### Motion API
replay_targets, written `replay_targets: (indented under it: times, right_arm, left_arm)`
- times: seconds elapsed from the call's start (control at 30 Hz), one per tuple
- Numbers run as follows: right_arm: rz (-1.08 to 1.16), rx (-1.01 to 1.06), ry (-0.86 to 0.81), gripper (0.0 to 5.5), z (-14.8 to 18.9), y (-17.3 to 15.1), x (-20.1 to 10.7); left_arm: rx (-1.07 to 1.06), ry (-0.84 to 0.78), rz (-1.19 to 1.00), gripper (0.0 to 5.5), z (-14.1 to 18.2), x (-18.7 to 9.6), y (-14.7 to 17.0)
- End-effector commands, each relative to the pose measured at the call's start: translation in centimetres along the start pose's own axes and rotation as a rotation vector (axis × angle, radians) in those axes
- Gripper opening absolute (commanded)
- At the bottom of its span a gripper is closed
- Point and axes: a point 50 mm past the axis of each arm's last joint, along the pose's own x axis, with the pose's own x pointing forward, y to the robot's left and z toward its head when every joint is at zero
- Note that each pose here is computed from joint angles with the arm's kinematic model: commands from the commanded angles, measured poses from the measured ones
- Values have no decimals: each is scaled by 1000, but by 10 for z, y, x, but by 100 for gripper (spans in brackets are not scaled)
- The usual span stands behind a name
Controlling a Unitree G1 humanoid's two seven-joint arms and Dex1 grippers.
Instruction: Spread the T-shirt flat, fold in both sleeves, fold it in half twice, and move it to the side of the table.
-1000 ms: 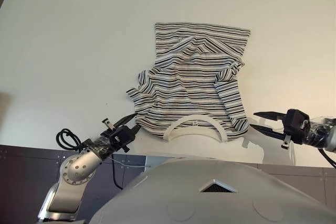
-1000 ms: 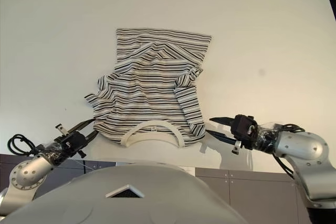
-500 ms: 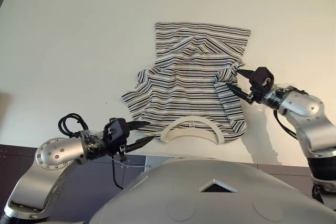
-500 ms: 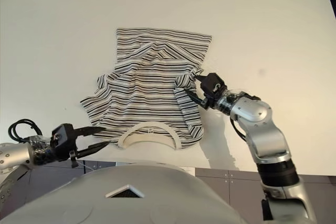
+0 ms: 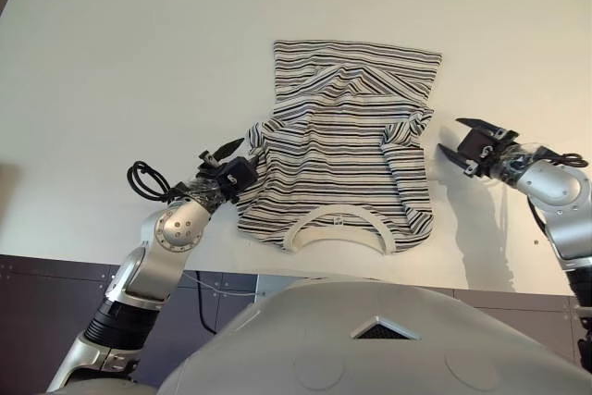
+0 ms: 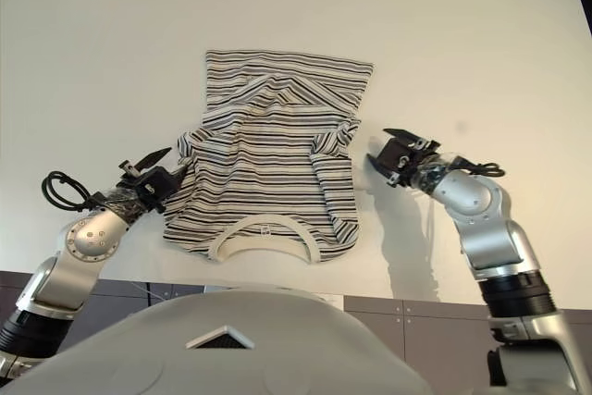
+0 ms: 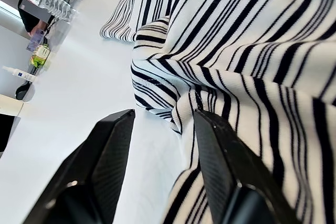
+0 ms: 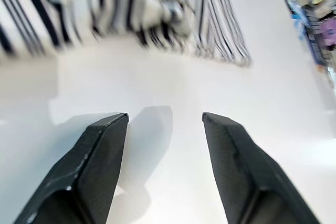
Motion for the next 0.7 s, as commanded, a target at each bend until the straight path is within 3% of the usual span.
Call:
replay_targets:
  times: [0.03,0.13,0.27,0.43,0.57,0.7]
  right_arm:
    - [-9,256,-230,260,35,-8,-6]
    - [215,292,-384,260,73,9,-14]
    - [255,265,-329,260,75,25,-8]
    - [232,-77,13,260,11,47,5]
    - [226,-79,205,260,-40,35,-19]
    - [393,3,294,260,-69,53,-58]
  left_arm:
    - [-54,272,-129,209,-48,-28,-41]
    - [-10,292,-110,209,-52,-34,-39]
    - [13,283,-105,209,-50,-31,-34]
    - [23,293,-127,209,-52,-29,-38]
    - [58,338,-163,209,-57,-39,-49]
    - [63,372,-172,209,-60,-45,-59]
